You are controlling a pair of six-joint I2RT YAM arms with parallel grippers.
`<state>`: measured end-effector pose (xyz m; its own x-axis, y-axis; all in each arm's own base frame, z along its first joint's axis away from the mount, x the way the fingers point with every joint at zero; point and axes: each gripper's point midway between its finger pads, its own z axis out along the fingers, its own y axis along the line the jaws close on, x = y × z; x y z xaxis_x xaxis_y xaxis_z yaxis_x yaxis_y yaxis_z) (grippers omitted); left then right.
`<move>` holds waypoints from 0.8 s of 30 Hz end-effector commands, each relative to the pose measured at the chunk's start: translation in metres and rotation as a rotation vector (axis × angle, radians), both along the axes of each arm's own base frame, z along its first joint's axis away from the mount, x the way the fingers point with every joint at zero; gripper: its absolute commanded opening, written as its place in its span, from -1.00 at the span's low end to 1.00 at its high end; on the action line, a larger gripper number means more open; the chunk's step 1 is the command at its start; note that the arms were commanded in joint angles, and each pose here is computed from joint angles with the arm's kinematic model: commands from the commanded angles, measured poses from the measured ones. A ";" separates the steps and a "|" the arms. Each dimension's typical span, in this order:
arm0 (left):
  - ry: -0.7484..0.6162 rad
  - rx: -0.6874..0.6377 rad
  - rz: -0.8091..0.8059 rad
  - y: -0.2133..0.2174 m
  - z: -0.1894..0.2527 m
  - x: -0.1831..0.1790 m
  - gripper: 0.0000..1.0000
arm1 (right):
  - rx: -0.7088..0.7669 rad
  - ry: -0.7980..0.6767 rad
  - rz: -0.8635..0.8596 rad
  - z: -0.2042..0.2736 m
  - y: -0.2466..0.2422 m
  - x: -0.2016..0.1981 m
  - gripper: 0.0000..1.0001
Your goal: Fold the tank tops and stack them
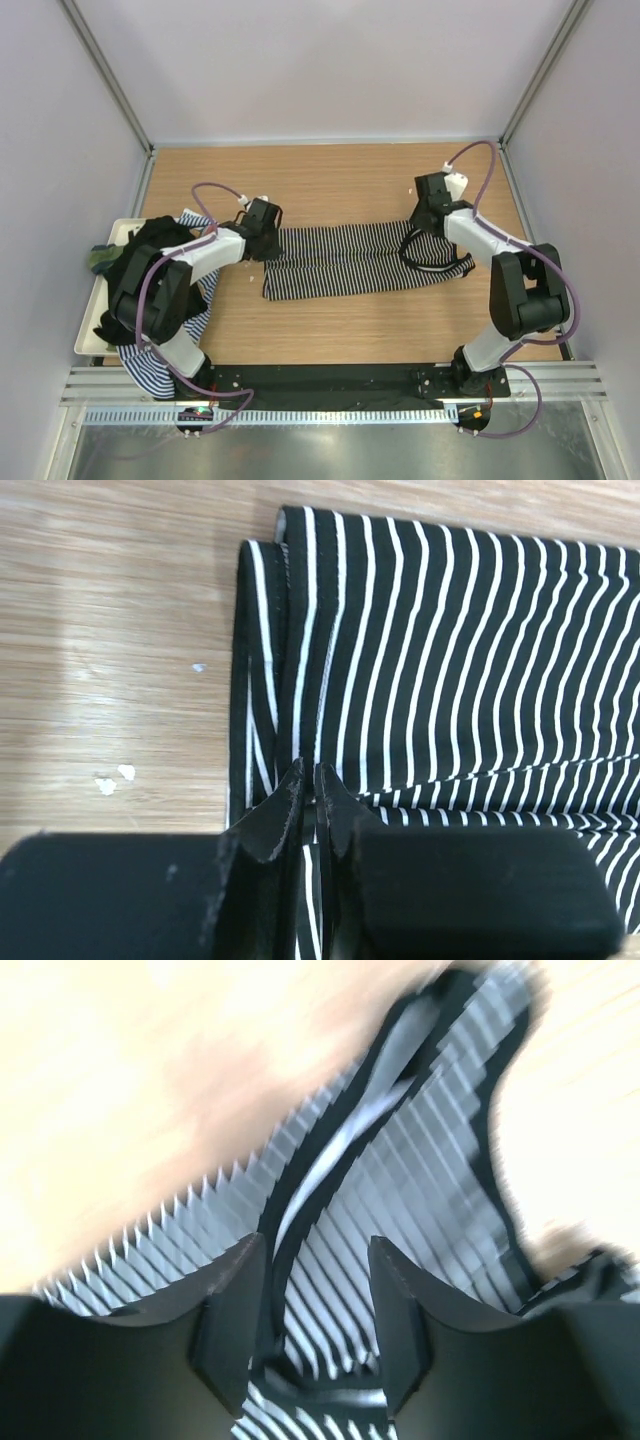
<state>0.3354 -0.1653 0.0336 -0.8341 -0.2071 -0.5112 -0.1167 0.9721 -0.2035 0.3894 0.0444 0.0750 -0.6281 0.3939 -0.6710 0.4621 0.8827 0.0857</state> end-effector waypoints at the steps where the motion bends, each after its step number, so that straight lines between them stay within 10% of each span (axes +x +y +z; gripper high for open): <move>1: -0.084 0.032 0.030 0.007 0.030 0.018 -0.83 | -0.027 -0.097 -0.178 0.037 -0.044 0.021 0.07; 11: -0.111 0.005 0.076 0.013 0.047 0.043 -0.84 | 0.010 -0.047 -0.366 0.032 -0.109 0.053 0.59; 24: -0.097 -0.013 0.014 0.002 0.035 0.048 -0.84 | 0.053 0.067 -0.397 -0.018 -0.103 0.076 0.41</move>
